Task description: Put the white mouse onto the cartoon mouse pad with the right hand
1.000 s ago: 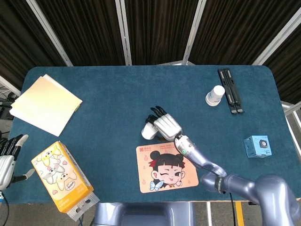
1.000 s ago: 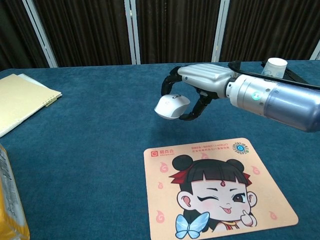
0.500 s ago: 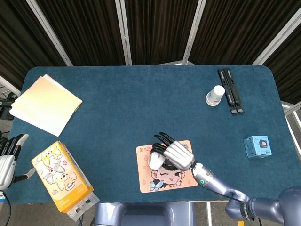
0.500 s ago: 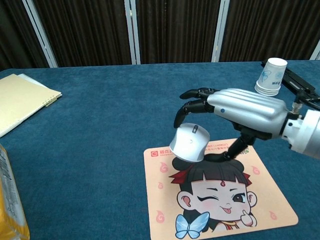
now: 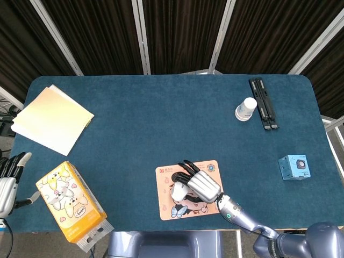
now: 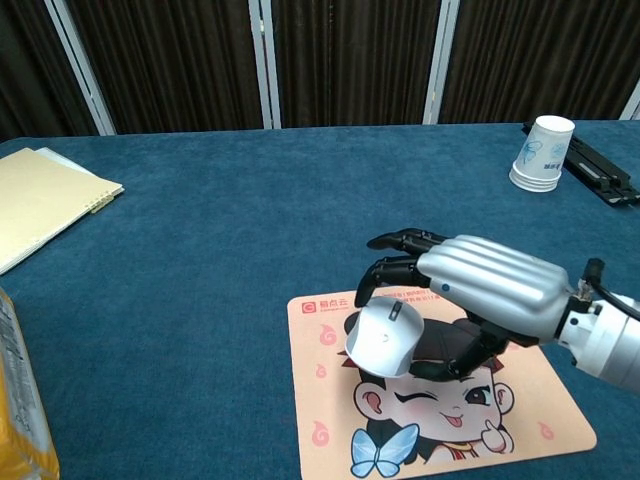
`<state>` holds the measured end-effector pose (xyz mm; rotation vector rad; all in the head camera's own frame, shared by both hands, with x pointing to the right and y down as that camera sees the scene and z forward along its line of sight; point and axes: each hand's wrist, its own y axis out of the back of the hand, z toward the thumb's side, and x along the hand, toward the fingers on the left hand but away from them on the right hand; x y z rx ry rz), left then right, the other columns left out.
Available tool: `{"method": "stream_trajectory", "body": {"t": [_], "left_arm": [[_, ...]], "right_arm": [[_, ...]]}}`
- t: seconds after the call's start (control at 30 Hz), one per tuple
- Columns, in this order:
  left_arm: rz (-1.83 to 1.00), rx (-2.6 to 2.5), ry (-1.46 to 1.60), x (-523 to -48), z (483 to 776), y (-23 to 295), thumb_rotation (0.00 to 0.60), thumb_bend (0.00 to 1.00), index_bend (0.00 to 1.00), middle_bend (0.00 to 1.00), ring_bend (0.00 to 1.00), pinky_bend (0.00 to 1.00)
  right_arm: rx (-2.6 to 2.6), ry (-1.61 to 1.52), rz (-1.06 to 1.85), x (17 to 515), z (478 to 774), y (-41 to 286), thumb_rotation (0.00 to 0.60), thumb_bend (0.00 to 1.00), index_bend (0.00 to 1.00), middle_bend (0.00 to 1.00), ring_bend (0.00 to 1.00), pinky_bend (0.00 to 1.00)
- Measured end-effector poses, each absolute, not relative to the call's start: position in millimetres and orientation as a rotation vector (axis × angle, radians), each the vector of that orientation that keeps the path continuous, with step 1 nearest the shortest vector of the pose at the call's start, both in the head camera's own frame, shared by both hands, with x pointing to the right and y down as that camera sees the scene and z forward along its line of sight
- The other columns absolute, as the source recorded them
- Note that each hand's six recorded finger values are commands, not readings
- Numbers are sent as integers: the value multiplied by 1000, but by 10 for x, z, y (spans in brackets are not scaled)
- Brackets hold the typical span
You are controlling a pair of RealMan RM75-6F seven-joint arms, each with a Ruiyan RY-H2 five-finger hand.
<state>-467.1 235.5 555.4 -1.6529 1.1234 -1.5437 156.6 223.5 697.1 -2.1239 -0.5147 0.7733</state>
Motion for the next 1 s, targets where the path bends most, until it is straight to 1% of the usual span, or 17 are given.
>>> {"method": "stream_trajectory", "body": {"t": [0.47, 1.0], "left_arm": [[-1545, -1639, 1126, -4678, 5553, 2352, 600, 195, 0, 0, 0, 0], [-1546, -1637, 1137, -4671, 5554, 2345, 600, 196, 0, 0, 0, 0]], "right_arm": [[-2005, -429, 776, 1693, 7209, 2295, 600, 273, 564, 258, 0, 0], [-1990, -357, 646, 1722, 7178, 2312, 600, 265, 563, 257, 0, 0]]}}
